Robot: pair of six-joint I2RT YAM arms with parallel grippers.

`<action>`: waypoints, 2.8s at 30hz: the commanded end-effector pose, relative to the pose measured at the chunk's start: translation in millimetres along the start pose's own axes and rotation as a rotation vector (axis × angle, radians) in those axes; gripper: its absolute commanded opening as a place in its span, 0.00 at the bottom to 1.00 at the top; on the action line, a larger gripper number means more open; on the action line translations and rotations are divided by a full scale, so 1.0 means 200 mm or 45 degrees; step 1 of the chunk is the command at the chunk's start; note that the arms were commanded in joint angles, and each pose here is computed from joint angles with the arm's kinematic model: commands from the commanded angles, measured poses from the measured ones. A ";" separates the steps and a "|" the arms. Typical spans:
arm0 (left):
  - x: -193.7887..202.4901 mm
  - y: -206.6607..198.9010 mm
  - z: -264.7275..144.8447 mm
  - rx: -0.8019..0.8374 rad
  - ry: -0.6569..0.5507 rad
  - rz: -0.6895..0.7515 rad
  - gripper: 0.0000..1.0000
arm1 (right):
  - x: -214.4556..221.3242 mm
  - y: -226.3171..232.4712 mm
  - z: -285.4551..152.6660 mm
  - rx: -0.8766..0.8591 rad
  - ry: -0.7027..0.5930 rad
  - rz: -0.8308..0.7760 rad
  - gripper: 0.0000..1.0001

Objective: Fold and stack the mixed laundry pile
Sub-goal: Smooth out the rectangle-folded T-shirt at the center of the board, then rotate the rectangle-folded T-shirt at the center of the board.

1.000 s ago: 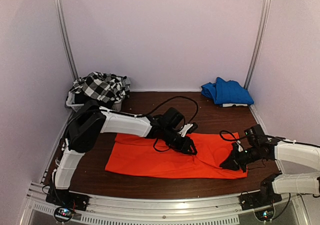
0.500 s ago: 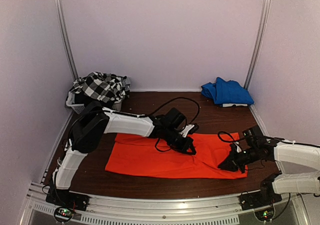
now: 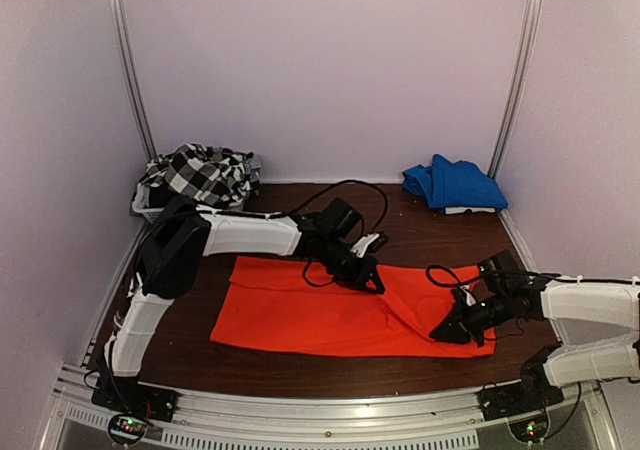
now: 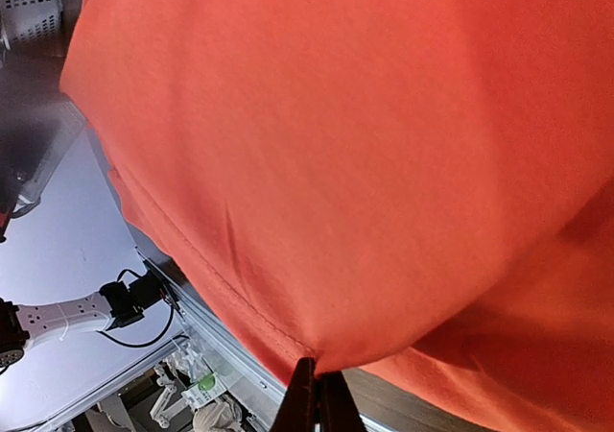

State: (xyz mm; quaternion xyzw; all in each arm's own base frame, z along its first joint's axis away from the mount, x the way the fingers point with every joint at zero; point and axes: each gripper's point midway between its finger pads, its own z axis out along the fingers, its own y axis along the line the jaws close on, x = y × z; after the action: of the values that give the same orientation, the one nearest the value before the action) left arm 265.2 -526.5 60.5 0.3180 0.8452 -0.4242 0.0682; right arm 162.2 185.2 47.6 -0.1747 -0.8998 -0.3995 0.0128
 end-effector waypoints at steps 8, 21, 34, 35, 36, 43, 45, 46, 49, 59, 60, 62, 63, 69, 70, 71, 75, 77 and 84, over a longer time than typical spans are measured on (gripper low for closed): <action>-0.10 0.04 -0.35 -0.214 -0.114 0.156 0.79 | -0.01 0.18 -0.18 0.086 -0.046 -0.239 0.43; -0.23 0.54 -0.97 -0.467 -0.335 0.016 0.98 | -0.61 0.50 -0.27 0.228 -0.358 -0.449 0.73; 0.23 1.08 -0.78 -0.839 0.093 -0.225 0.98 | -0.81 0.01 -0.12 0.584 -0.256 -0.271 0.70; 0.27 1.11 -0.79 -0.864 0.121 -0.239 0.98 | -0.82 -0.02 -0.11 0.612 -0.242 -0.276 0.70; 0.32 1.13 -0.79 -0.888 0.144 -0.255 0.98 | -0.82 -0.05 -0.10 0.638 -0.223 -0.284 0.70; 0.58 1.13 -0.93 -1.027 0.236 -0.296 0.98 | -1.03 -0.14 0.03 0.807 -0.161 -0.408 0.65; 0.65 1.13 -1.00 -1.091 0.248 -0.303 0.97 | -1.15 -0.04 0.06 0.808 -0.185 -0.473 0.65; 0.69 1.12 -1.02 -1.091 0.246 -0.320 0.98 | -1.22 0.02 0.08 0.792 -0.197 -0.507 0.64; 0.81 1.07 -1.06 -1.086 0.242 -0.401 0.98 | -1.39 0.22 0.19 0.758 -0.187 -0.638 0.64; 1.15 0.83 -1.19 -1.007 0.179 -0.531 0.98 | -1.65 0.89 0.48 0.491 -0.272 -0.905 0.67; 1.08 0.76 -1.22 -0.981 0.101 -0.490 0.98 | -1.65 0.96 0.42 0.471 -0.311 -0.918 0.67; 0.96 0.67 -1.28 -0.956 -0.003 -0.383 0.98 | -1.63 1.08 0.28 0.431 -0.378 -0.933 0.68; 0.88 0.62 -1.31 -0.949 -0.055 -0.331 0.98 | -1.60 1.14 0.21 0.402 -0.407 -0.939 0.69; 0.54 0.50 -1.30 -0.905 -0.121 -0.099 0.98 | -1.32 1.14 0.04 0.275 -0.396 -0.834 0.65; 0.50 0.50 -1.27 -0.905 -0.110 -0.056 0.98 | -1.27 1.11 0.04 0.252 -0.373 -0.809 0.62; 0.48 0.50 -1.23 -0.916 -0.088 -0.016 0.98 | -1.23 1.06 0.06 0.255 -0.348 -0.777 0.60; 0.41 0.53 -1.09 -0.925 0.020 0.071 0.98 | -1.09 0.84 0.15 0.295 -0.261 -0.674 0.50; 0.43 0.54 -1.01 -0.922 0.104 0.125 0.98 | -1.05 0.76 0.19 0.316 -0.233 -0.648 0.47; 0.69 0.68 -0.87 -0.960 0.345 0.115 0.92 | -1.10 0.55 0.34 0.449 -0.189 -0.594 0.39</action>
State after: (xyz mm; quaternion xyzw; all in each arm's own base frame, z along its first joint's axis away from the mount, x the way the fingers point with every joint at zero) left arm 279.3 -284.2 44.9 0.3387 0.9313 -0.0588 0.1203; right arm 396.7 233.4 54.6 0.0168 -0.9682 -0.2298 -0.0975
